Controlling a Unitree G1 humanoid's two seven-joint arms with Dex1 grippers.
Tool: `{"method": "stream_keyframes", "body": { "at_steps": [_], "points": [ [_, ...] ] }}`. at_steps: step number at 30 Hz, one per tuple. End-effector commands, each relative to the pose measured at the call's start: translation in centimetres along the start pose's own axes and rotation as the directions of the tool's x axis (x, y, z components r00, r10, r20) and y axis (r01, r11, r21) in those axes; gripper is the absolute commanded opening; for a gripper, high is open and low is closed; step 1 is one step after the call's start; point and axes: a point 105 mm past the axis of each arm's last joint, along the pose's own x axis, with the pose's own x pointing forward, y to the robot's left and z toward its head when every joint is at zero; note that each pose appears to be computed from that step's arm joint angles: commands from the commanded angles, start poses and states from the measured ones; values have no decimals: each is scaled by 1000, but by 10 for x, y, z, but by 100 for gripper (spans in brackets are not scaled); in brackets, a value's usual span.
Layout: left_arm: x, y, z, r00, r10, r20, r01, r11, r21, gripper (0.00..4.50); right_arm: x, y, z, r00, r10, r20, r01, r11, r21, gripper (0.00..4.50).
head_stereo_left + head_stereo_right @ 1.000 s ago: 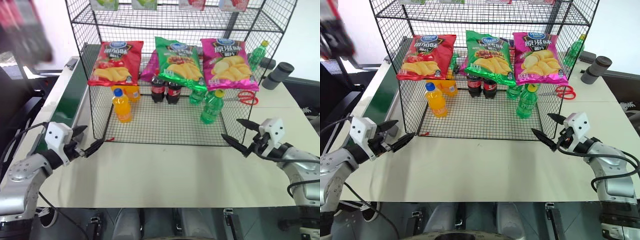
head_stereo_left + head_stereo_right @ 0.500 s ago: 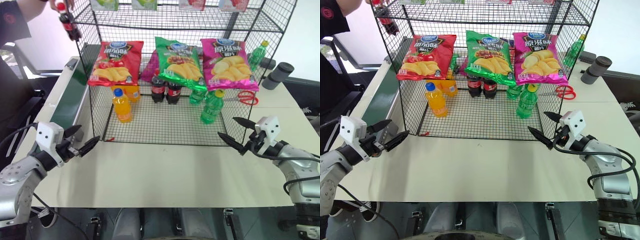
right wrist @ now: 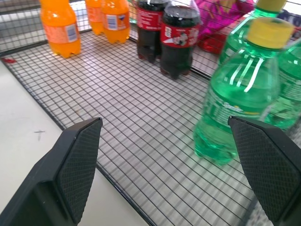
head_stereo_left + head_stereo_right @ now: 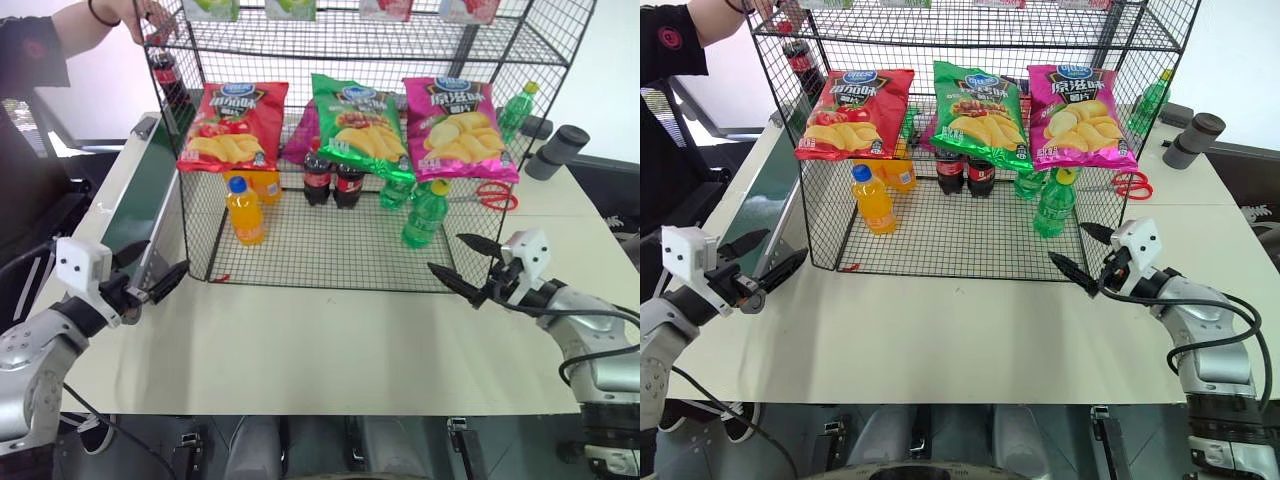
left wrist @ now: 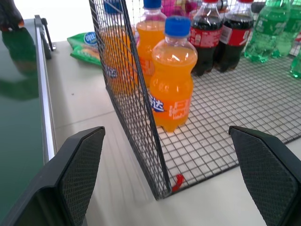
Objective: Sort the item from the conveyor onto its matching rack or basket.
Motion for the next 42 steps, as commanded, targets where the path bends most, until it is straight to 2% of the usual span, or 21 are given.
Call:
{"method": "stream_keyframes", "body": {
  "at_steps": [1, 10, 15, 23, 30, 35, 42],
  "points": [
    [-5, 10, 12, 996, 57, 63, -58, 998, 22, 450, 2, 2, 13, 998, -1, 56, 2, 1000, -20, 446],
    [-10, 20, 9, 989, 125, 73, -127, 992, 21, 450, 7, 4, 11, 998, 10, 65, -9, 1000, -17, 446],
    [-17, 35, 4, 968, 232, 92, -231, 973, -18, 450, 14, 8, 14, 997, 21, 80, -20, 1000, -15, 446],
    [-31, 74, -8, 861, 497, 104, -495, 867, -53, 450, 28, 31, 24, 988, 98, 119, -99, 995, 2, 446],
    [-16, 65, -19, 848, 520, 108, -518, 854, -41, 450, 44, 65, 37, 968, 176, 179, -181, 984, 7, 446],
    [-13, 67, -24, 834, 542, 106, -544, 839, -9, 450, 53, 76, 38, 965, 153, 214, -167, 985, 49, 446],
    [-9, 75, -21, 823, 554, 126, -560, 828, 13, 450, 60, 99, 52, 939, 211, 273, -229, 973, 34, 446]
  ]
}}
